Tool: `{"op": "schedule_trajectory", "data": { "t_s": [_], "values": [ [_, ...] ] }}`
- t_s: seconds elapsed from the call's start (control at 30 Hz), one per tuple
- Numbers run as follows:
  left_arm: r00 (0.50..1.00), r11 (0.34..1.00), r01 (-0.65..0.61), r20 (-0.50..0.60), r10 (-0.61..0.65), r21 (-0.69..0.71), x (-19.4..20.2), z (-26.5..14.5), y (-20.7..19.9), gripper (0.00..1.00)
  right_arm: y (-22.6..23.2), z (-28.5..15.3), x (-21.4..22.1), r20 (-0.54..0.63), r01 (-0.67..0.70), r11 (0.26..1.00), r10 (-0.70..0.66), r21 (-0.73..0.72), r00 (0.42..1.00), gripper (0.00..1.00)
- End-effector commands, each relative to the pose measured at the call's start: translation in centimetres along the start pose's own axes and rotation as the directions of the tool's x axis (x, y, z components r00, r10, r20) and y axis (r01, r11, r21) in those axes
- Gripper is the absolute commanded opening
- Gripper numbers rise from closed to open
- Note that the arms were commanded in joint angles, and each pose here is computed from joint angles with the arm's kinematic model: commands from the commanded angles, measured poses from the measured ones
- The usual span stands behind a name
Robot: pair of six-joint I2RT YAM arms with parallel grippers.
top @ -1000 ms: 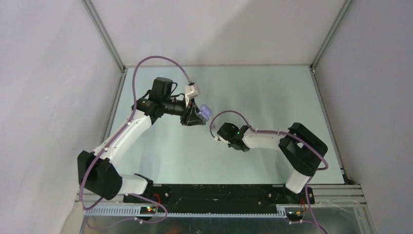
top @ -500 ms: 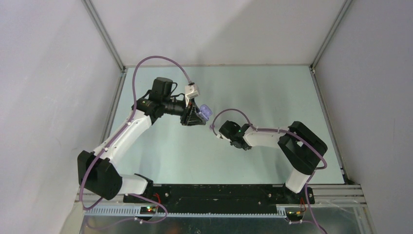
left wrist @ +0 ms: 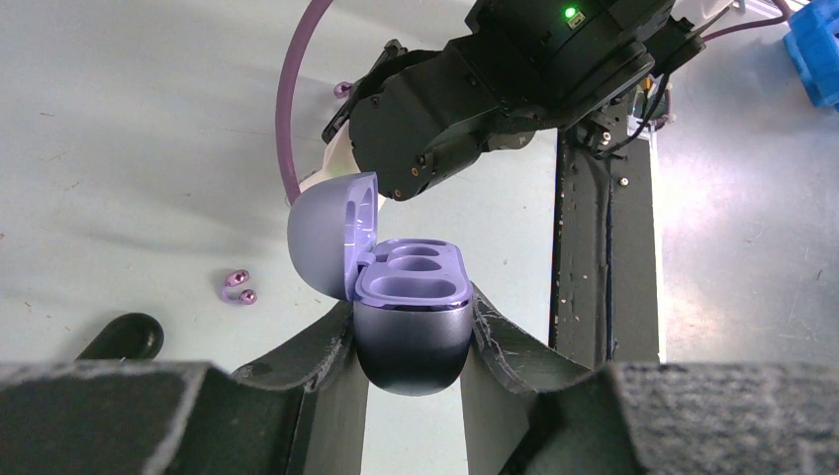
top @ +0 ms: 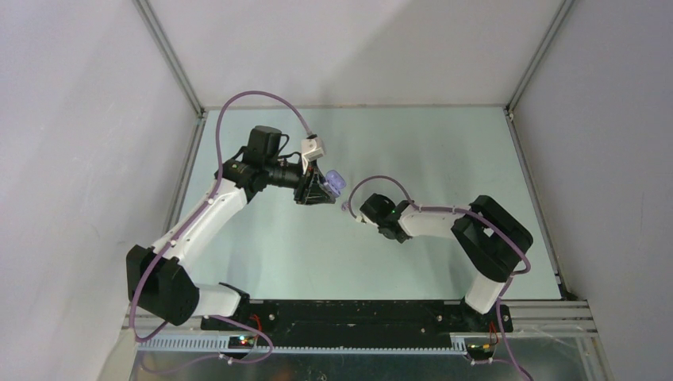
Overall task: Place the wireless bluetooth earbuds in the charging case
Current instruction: Pick up the left earbud from the center of the board.
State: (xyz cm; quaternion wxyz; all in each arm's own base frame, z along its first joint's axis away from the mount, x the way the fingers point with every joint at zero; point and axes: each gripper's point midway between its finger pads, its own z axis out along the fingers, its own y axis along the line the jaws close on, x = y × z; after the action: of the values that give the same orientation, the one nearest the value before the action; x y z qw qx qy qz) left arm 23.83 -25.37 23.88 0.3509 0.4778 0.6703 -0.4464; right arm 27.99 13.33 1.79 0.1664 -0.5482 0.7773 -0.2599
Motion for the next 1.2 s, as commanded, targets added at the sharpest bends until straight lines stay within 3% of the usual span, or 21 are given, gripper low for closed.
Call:
{"op": "schedule_trajectory", "data": {
  "t_s": [0.0,0.53,0.8,1.17],
  "values": [
    [1.0,1.0,-0.019,0.018,0.019,0.016,-0.4,-0.1,0.0,0.0,0.7,0.9,-0.3,0.034,0.005,1.0,-0.004,-0.031,0.999,0.29],
    [1.0,1.0,-0.02,0.019,0.019,0.017,-0.5,-0.1,0.0,0.0,0.2,0.7,-1.4,0.123,0.053,0.998,-0.049,-0.032,0.991,0.29],
    [1.0,1.0,-0.022,0.02,0.021,0.018,-0.6,-0.1,-0.1,0.0,-0.7,0.7,-2.1,0.156,0.059,0.998,-0.057,-0.009,0.986,0.22],
    [1.0,1.0,-0.023,0.022,0.022,0.019,-0.6,-0.1,-0.1,0.0,-2.9,1.0,-3.5,0.187,0.031,0.998,-0.04,0.05,0.982,0.21]
  ]
}}
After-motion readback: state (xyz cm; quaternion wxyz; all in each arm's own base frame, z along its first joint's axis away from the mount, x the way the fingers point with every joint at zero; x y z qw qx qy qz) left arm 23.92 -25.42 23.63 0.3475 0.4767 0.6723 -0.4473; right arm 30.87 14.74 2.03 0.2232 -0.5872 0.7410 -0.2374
